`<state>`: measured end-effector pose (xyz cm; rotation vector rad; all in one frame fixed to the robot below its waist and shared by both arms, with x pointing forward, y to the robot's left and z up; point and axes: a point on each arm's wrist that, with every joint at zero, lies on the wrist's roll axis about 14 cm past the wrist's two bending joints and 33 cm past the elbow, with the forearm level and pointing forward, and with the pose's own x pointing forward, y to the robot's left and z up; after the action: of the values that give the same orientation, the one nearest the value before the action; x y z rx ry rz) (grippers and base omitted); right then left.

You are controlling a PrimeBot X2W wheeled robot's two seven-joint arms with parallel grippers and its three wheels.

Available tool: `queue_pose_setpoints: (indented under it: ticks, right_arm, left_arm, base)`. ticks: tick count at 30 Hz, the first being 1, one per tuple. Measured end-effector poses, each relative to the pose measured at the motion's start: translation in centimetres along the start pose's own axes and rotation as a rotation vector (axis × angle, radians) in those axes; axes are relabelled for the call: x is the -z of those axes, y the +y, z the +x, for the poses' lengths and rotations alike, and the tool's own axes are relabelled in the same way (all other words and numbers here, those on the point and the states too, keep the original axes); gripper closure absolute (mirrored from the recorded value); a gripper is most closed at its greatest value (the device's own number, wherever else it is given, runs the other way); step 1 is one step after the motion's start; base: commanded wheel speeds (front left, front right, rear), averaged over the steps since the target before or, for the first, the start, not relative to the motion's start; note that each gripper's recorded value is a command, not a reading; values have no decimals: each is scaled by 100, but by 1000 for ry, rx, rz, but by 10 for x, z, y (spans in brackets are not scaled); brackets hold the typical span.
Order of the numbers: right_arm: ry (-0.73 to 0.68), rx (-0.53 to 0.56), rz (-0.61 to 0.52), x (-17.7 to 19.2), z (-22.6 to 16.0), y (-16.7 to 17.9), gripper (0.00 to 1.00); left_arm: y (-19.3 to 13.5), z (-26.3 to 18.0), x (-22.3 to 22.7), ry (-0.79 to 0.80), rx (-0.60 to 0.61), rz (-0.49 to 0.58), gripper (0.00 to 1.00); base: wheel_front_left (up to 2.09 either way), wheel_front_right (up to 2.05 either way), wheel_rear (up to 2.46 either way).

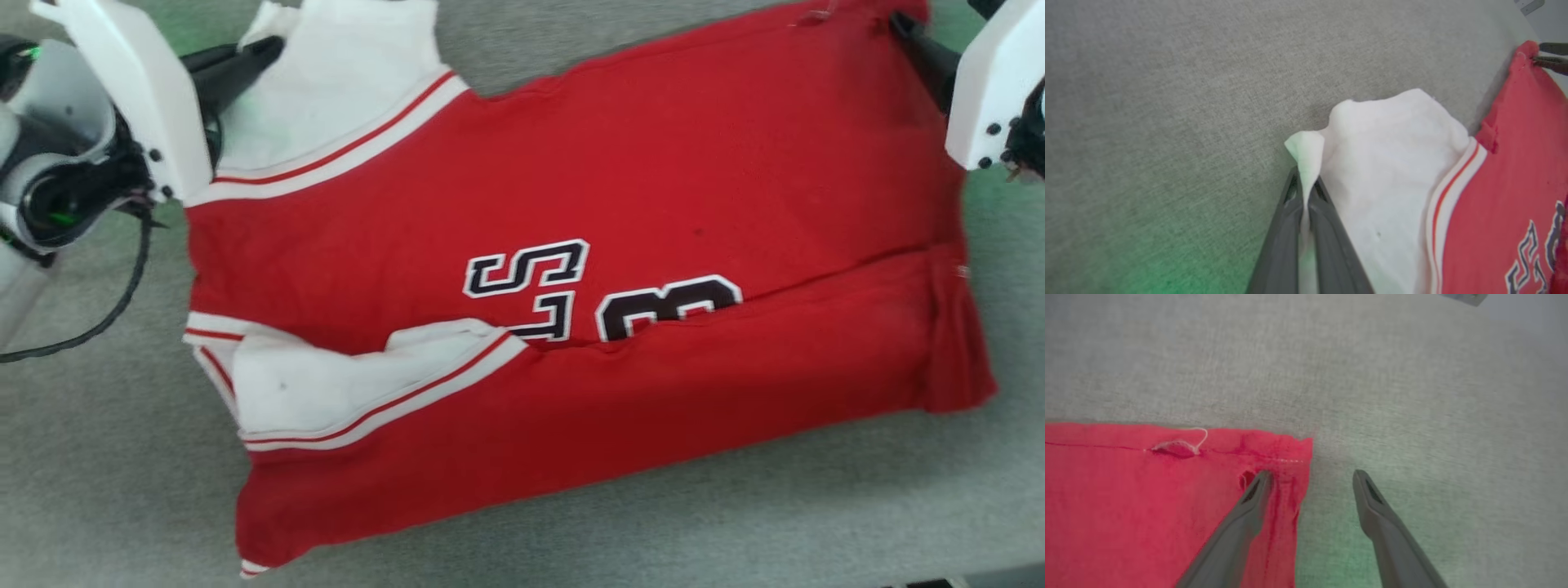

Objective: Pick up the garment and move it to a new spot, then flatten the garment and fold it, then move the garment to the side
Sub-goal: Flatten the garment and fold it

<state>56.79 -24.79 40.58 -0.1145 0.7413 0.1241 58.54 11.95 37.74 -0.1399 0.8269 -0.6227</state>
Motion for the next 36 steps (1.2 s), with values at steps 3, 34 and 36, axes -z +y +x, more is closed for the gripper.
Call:
queue_pose_setpoints:
  ticks: [3,34,36]
  right_arm:
    - [102,-43,-9,9,15,11,0]
    - [15,-143,91,69,-110,31,100]
    - [37,-146,113,81,-113,34,100]
  left_arm:
    - [-1,-3,2,-14,6,3,100]
    - [-101,-172,89,-351,133,-198,100]
    - [-105,-170,105,-327,135,-237,100]
  base:
    - [0,0,0]
    - [0,0,0]
    - [0,0,0]
